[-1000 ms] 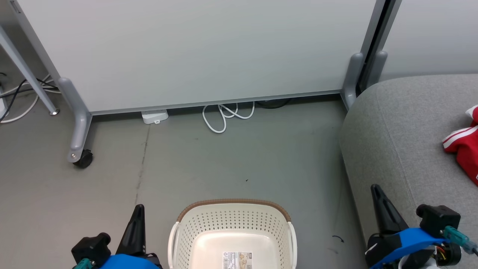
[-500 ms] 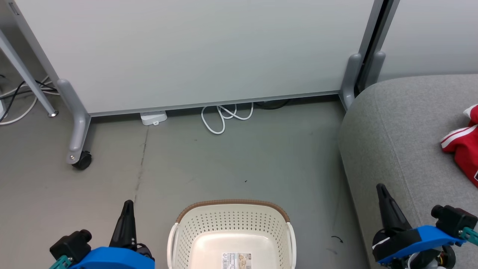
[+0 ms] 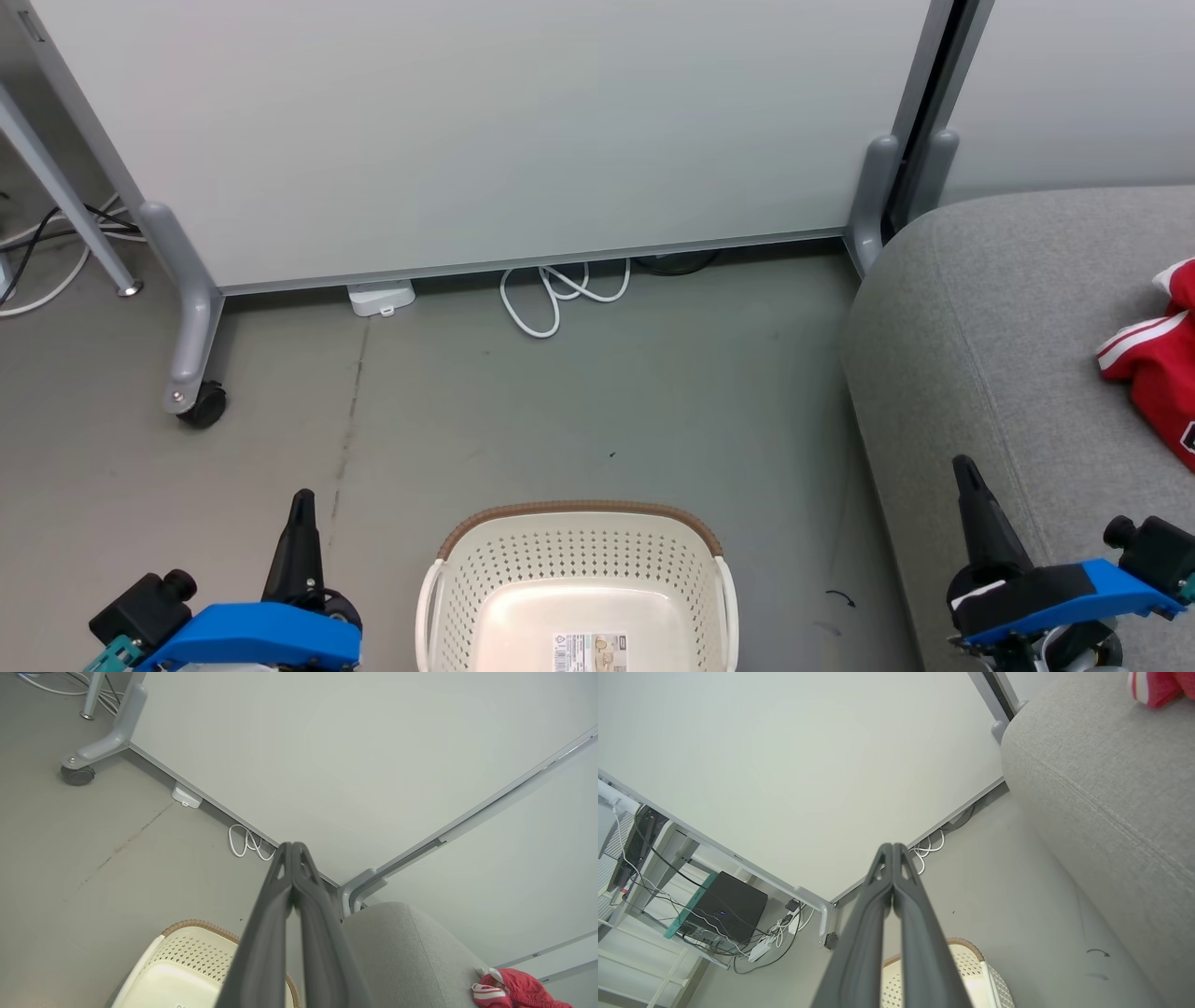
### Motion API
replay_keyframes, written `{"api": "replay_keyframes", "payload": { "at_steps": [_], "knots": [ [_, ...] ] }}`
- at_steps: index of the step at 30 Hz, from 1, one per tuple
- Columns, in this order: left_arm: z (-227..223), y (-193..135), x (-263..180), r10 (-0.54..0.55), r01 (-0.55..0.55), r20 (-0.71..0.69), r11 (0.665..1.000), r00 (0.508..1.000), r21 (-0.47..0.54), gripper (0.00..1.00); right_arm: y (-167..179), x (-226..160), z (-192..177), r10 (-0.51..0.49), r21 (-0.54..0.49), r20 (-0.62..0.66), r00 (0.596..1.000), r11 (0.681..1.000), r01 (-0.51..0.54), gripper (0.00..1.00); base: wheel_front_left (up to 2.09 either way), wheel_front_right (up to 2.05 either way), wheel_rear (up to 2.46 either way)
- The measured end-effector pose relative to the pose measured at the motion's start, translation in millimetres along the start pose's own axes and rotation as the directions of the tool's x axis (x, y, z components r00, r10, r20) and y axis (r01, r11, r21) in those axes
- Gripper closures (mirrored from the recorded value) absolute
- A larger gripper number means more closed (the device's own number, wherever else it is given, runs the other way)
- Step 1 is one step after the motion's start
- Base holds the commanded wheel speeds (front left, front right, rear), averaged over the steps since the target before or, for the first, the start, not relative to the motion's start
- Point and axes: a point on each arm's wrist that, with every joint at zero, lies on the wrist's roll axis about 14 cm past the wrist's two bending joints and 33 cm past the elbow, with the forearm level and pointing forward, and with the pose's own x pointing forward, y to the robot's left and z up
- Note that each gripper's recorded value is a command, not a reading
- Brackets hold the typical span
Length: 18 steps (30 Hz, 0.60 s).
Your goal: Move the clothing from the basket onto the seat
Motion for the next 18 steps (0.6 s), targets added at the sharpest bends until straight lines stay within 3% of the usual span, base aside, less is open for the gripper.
{"api": "replay_keyframes", "payload": {
  "at_steps": [18],
  "knots": [
    [12.1,-3.4,5.7,0.0,0.004,0.02,0.977,1.0,-0.215,1.0,-0.8,0.5,7.9,-0.004,0.23,0.02,1.0,0.973,-0.001,1.0,0.0,0.0,0.0]
  ]
}}
